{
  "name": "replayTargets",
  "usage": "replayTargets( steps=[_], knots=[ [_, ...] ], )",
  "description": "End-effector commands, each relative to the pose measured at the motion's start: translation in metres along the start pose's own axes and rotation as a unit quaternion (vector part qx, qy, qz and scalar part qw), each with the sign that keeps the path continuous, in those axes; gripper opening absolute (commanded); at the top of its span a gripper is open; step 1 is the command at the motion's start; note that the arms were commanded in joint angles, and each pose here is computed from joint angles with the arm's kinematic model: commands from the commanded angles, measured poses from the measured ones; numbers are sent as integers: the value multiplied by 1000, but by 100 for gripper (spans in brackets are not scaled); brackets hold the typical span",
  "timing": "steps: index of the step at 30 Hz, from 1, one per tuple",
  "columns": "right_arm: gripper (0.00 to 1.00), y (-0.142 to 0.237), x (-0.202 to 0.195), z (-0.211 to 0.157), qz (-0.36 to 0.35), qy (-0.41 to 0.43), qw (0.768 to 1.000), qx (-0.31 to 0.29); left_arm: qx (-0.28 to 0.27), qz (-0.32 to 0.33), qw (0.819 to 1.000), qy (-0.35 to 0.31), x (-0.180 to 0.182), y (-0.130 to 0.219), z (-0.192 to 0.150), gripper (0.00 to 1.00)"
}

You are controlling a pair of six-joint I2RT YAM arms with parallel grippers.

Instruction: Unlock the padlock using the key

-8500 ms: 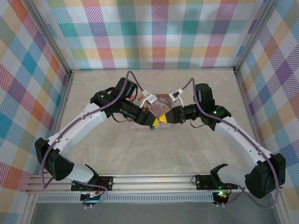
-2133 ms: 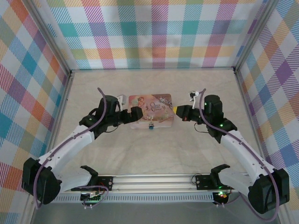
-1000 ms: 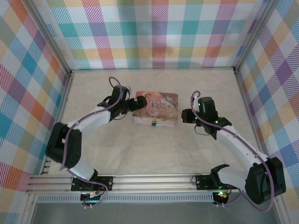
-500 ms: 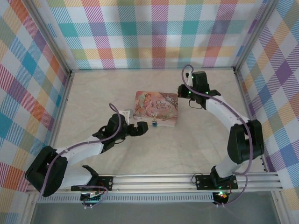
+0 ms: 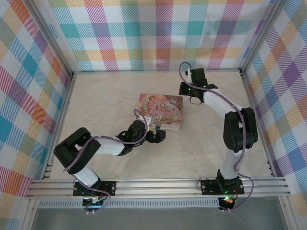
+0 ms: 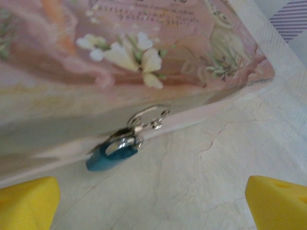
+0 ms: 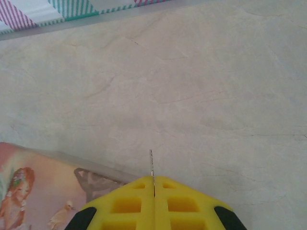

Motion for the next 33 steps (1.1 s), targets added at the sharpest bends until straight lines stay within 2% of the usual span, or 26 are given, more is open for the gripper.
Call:
replayTargets(
  steps=[1,13,23,33],
  knots=[
    [0,-5,-5,5,-9,14,1000,2,-40,-26,998,-30,-17,-9,16,99],
    [0,-20,-8,-2,-11,20,1000,19,-11,-42,999,-33,-21,-21,1,96],
    [0,-22,-8,-11,-9,21,999,30,-21,-51,997,-60,-28,-26,-1,95],
    [0,-27,-5,-23,3,16,999,43,-16,-85,994,-65,-41,-42,-1,90]
  ],
)
Point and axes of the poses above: each hand's point on the last joint's axis, 136 mm out from that joint toward the fingers, its own y axis back along the fingers, its own x axis along the line the jaws close on, z = x × y, the point moved 1 cm from there along y, back along the fingers, and after that the axes turned 14 degrees about y, right-handed, at the moved point
